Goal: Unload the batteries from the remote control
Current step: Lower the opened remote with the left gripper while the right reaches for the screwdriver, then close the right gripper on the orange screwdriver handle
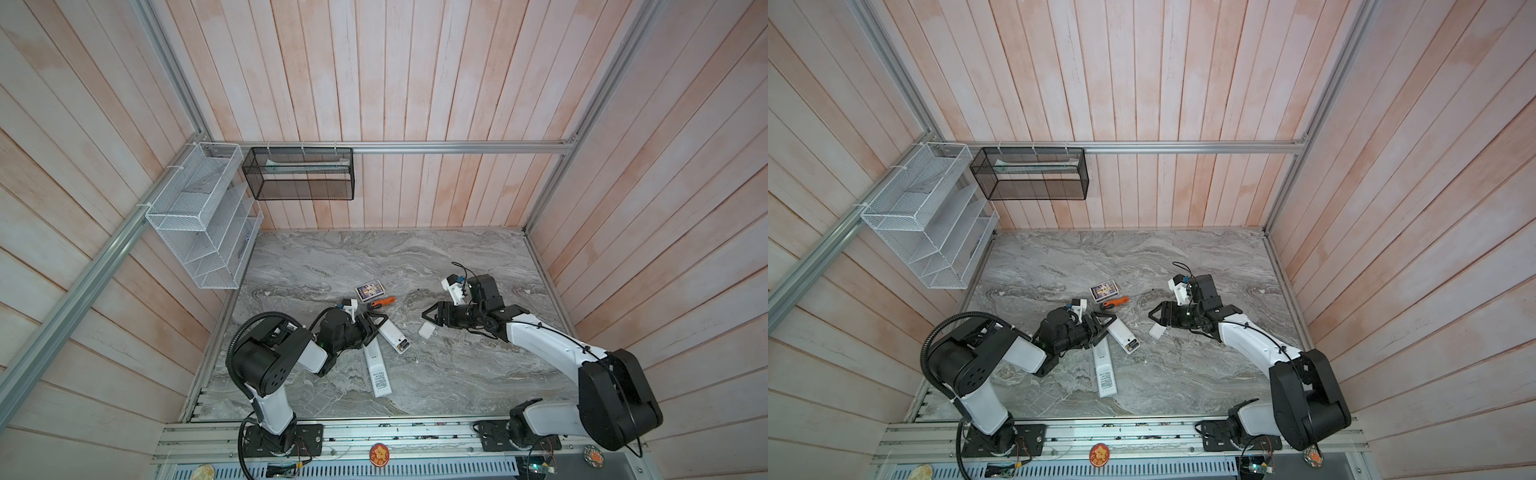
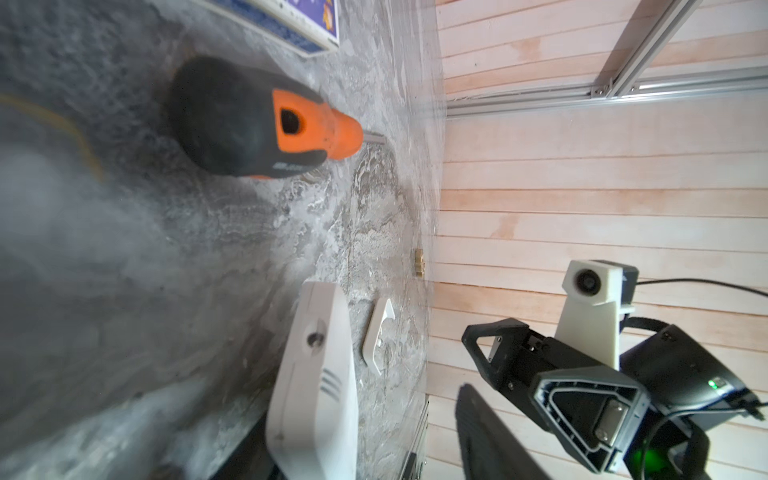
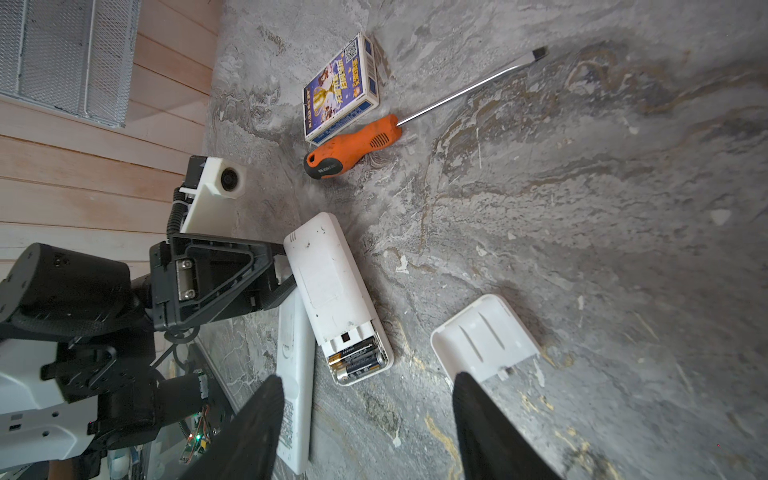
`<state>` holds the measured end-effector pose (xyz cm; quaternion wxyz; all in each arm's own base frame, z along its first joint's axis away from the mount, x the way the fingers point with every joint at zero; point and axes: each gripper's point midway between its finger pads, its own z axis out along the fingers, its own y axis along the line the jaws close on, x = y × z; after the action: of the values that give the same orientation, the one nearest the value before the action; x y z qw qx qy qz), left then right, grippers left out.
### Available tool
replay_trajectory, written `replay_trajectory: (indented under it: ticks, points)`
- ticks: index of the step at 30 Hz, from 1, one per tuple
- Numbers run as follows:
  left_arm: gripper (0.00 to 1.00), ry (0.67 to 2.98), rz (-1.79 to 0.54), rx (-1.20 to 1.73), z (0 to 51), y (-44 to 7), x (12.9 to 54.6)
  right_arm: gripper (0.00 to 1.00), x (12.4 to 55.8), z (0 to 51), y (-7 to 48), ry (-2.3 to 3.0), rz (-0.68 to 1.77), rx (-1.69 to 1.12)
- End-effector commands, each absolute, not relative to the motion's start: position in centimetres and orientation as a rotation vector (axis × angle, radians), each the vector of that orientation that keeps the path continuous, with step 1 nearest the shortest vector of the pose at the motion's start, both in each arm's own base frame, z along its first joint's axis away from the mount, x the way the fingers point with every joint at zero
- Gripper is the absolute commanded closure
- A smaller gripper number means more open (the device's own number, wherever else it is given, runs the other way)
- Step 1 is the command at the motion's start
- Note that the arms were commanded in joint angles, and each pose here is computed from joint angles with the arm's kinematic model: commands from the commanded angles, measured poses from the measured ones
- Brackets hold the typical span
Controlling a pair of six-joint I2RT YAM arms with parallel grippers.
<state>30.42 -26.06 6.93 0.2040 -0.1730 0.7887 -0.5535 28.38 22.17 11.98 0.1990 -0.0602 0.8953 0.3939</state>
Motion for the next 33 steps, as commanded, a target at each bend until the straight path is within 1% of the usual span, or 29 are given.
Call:
replay_trajectory:
  ticks: [1, 4, 6, 7, 12, 17, 24, 26, 28, 30, 33]
  points:
    - [0.28, 2.242, -1.457, -0.497, 6.0, -25.2, 30.2, 0.34, 28.1, 11.5, 22.2, 2.517, 1.12, -0.156]
    - [0.16, 2.262, -1.408, -0.488, 6.2, -24.7, 30.1, 0.34, 28.2, 11.5, 22.1, 2.527, 1.114, -0.138]
    - [0.04, 2.288, -1.354, -0.467, 6.3, -24.4, 30.0, 0.35, 28.3, 11.6, 21.9, 2.534, 1.102, -0.124]
    - [0.0, 2.3, -1.328, -0.459, 6.4, -24.2, 30.0, 0.35, 28.3, 11.6, 21.9, 2.539, 1.098, -0.118]
    - [0.0, 2.329, -1.197, -0.419, 7.0, -22.8, 29.8, 0.35, 28.5, 12.0, 22.1, 2.544, 1.091, -0.109]
    - [0.0, 2.31, -1.149, -0.389, 8.2, -21.7, 29.8, 0.35, 28.9, 12.7, 23.2, 2.551, 1.124, -0.086]
    - [0.0, 2.25, -1.088, -0.334, 11.1, -19.6, 29.9, 0.33, 31.6, 13.0, 25.3, 2.641, 1.142, 0.131]
    - [0.0, 2.232, -1.072, -0.304, 12.2, -19.2, 29.7, 0.33, 32.2, 11.9, 25.6, 2.758, 1.059, 0.251]
    - [0.0, 2.218, -1.047, -0.28, 13.2, -18.8, 29.3, 0.34, 32.2, 11.2, 26.9, 2.85, 1.005, 0.245]
    - [0.0, 2.201, -1.014, -0.27, 14.0, -18.1, 28.9, 0.36, 32.7, 10.6, 27.5, 2.893, 0.909, 0.316]
    - [0.0, 2.176, -0.99, -0.259, 15.1, -17.3, 28.1, 0.37, 33.7, 10.4, 28.9, 2.9, 0.876, 0.411]
